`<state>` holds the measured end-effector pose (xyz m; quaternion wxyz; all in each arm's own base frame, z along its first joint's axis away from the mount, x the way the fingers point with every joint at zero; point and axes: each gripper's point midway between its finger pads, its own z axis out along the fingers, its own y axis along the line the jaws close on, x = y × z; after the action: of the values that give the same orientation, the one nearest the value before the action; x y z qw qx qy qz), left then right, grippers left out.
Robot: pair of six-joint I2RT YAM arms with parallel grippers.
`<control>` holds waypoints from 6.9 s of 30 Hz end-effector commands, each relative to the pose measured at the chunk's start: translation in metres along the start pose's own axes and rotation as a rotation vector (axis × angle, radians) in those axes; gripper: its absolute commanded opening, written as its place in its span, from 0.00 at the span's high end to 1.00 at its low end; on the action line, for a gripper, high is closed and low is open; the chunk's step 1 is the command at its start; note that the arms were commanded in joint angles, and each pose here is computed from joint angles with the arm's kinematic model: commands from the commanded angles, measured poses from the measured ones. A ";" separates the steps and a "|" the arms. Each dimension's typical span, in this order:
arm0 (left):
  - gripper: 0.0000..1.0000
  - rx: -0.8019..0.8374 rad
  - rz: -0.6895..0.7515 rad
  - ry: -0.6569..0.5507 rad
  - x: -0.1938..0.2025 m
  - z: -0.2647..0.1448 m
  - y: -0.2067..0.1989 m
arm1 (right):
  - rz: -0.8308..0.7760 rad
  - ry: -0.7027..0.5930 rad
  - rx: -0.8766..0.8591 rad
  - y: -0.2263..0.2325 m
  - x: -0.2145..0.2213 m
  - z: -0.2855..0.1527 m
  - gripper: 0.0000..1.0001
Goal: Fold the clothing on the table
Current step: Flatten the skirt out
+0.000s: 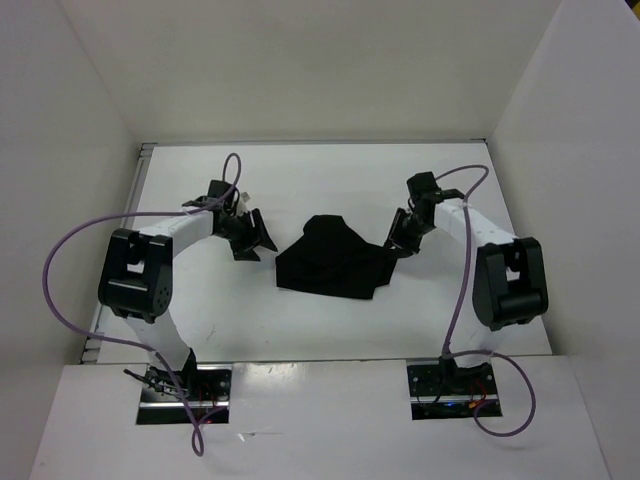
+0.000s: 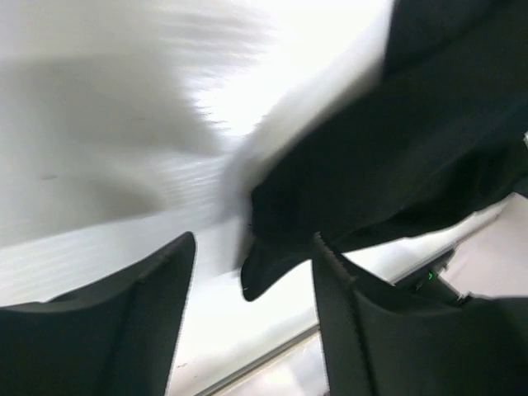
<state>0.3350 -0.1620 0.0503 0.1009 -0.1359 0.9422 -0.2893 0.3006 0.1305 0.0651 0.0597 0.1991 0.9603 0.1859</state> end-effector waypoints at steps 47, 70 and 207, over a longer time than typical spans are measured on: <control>0.34 0.059 0.035 -0.012 0.006 0.001 0.003 | -0.356 0.161 -0.314 0.170 0.079 0.013 1.00; 0.40 0.026 0.029 0.001 0.011 0.008 0.011 | -0.124 0.040 -0.108 0.075 0.037 0.013 1.00; 0.18 0.140 0.249 -0.109 -0.059 -0.008 -0.034 | 0.101 0.040 0.295 -0.051 0.092 -0.027 1.00</control>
<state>0.3945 -0.1646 0.0840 0.1954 -0.0395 0.9267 -0.3185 0.2359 0.1513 0.1050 0.0776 0.2412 0.9527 0.1676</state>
